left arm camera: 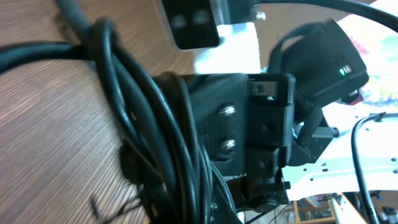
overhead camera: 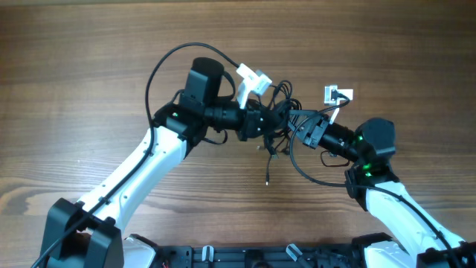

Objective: Untangle cables

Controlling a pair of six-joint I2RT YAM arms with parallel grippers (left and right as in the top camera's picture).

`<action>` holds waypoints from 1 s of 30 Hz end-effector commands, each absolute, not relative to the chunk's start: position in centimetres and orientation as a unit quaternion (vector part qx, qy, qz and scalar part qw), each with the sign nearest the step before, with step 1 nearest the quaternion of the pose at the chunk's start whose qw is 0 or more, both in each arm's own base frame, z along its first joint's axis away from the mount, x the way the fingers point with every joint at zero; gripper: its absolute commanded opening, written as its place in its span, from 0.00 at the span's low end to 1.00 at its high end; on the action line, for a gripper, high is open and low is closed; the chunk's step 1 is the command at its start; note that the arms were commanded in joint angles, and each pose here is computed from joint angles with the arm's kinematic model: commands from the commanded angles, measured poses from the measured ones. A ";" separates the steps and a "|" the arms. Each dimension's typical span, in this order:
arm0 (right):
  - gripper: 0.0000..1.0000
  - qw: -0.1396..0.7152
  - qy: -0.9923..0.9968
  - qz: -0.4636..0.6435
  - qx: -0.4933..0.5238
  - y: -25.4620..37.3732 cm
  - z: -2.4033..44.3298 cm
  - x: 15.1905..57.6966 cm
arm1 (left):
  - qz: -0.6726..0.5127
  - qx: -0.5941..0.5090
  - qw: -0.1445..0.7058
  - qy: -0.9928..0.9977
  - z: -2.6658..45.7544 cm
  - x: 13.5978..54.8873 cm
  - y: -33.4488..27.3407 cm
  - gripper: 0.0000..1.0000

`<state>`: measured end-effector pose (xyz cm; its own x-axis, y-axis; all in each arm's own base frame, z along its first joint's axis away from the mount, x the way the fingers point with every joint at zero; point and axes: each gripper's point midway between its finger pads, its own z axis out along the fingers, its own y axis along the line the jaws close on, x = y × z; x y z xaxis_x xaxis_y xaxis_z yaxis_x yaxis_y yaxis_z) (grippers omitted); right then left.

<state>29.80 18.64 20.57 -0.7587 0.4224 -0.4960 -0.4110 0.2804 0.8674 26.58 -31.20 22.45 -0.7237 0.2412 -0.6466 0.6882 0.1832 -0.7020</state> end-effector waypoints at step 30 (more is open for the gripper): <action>0.82 0.443 0.621 0.567 -0.311 16.2 23.9 24.9 | -0.528 0.422 0.263 0.689 20.9 26.7 -26.1 0.04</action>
<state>26.74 15.92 23.57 -0.5505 0.2230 -0.8045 -0.7746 0.2230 0.5919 28.73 -25.77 19.60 -0.6312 0.2934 -0.7180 0.7752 0.2715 -0.5705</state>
